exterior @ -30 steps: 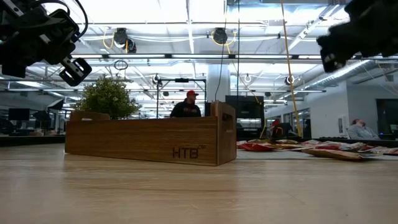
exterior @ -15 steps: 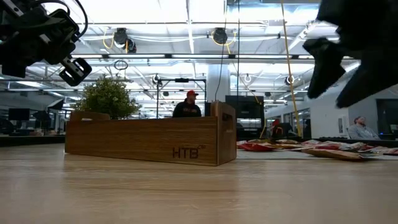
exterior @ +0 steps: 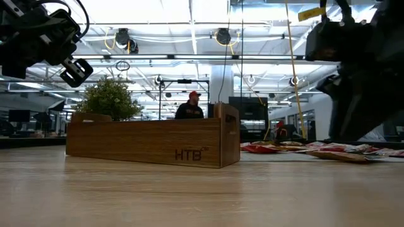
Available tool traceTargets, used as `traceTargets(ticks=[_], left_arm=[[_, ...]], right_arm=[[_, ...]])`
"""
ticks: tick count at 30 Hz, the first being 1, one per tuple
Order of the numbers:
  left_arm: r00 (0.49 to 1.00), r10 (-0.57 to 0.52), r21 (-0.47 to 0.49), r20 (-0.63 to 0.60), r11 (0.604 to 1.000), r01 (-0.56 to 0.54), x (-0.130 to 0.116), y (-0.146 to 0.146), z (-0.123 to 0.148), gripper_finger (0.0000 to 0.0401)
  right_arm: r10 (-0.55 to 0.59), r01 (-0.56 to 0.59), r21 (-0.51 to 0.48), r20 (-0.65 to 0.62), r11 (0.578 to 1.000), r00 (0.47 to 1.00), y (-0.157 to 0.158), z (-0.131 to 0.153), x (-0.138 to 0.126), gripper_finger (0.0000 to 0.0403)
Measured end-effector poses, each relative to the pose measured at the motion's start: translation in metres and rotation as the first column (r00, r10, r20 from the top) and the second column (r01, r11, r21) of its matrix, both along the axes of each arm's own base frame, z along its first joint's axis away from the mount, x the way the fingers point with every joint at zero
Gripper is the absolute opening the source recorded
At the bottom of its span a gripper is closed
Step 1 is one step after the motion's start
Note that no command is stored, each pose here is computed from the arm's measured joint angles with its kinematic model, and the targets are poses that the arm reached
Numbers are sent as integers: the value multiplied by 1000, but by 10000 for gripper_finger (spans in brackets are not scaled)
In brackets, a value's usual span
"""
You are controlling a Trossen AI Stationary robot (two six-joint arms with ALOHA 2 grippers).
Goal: Pick & Place Tea
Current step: Put the brown tea bag into the left section of the wooden organizer
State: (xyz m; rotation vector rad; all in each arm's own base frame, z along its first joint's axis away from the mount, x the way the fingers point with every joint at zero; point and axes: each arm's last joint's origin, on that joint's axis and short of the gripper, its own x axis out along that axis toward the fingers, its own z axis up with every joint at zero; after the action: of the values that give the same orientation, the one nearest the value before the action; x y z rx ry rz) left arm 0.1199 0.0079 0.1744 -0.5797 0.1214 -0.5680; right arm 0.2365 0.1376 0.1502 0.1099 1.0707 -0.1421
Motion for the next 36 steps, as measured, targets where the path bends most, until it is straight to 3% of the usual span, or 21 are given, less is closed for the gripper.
traceTargets(ticks=[6,9,13,16,20,23,26,29,32,36], left_arm=[[1000,0,0,0,1000,0,0,0,0,49],[1000,0,0,0,1000,0,0,0,0,49],[1000,0,0,0,1000,0,0,0,0,49],[1000,0,0,0,1000,0,0,0,0,49],[1000,0,0,0,1000,0,0,0,0,49],[1000,0,0,0,1000,0,0,0,0,49],[1000,0,0,0,1000,0,0,0,0,49],[1000,0,0,0,1000,0,0,0,0,49],[1000,-1,0,0,1000,1,0,0,0,49],[1000,0,0,0,1000,0,0,0,0,49]], right_arm=[[-102,111,81,-106,990,989,0,-4,-8,18],[-158,172,66,-183,983,970,-4,-6,-14,5],[-249,257,-5,-262,966,932,-10,-8,-24,10],[-313,293,-112,-275,950,909,-17,-9,-31,2],[-412,349,-285,-203,893,888,-27,-6,-39,3],[-426,367,-335,-120,868,897,-29,-5,-38,1],[-381,354,-310,-31,883,924,-23,-3,-32,1],[-258,254,-229,15,940,966,-11,-3,-21,1],[-153,151,-66,-18,986,988,-1,-2,-12,1],[-144,151,79,-87,985,986,-1,-7,-11,0]])
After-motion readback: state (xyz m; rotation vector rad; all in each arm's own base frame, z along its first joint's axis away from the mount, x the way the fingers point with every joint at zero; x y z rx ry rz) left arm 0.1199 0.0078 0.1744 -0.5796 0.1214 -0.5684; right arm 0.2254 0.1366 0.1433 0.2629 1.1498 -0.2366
